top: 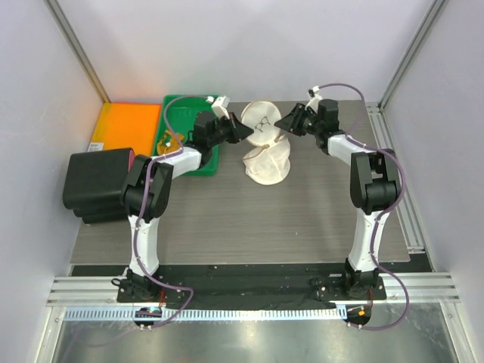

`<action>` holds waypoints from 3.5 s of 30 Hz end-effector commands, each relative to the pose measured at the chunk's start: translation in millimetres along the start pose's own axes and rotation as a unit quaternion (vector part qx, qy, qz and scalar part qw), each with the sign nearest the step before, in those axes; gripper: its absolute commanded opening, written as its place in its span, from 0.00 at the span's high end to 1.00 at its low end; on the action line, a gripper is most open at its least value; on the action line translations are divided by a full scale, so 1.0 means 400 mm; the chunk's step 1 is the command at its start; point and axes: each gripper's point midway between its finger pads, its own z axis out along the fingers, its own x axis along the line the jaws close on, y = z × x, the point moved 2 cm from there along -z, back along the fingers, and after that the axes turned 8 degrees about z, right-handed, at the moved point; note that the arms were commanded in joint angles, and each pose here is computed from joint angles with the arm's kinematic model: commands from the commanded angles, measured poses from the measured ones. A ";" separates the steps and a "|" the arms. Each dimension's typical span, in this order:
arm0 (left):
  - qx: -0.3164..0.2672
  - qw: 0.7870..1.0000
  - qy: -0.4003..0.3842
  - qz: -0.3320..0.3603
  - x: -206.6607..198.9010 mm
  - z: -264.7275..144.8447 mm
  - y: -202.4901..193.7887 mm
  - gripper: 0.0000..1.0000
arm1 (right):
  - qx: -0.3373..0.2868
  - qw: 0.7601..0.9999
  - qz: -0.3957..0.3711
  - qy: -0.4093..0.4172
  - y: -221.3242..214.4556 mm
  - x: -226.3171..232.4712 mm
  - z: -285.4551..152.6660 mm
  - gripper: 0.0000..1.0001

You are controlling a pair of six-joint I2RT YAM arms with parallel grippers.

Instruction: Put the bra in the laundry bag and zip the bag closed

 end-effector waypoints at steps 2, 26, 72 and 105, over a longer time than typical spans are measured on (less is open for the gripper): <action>-0.072 0.978 0.090 0.173 -0.125 -0.029 0.109 1.00 | -0.037 0.982 -0.035 -0.184 0.045 0.049 -0.020 0.49; -0.057 0.929 0.179 0.319 -0.211 -0.008 0.056 1.00 | -0.126 0.961 0.011 -0.246 0.083 0.328 -0.107 0.13; 0.164 0.976 0.140 0.034 0.102 0.023 -0.010 0.48 | -0.179 0.971 -0.140 0.078 0.072 0.335 -0.303 0.99; 0.176 0.981 0.087 -0.006 0.091 0.026 -0.025 0.67 | -0.202 0.966 -0.111 0.120 0.105 0.366 -0.361 0.99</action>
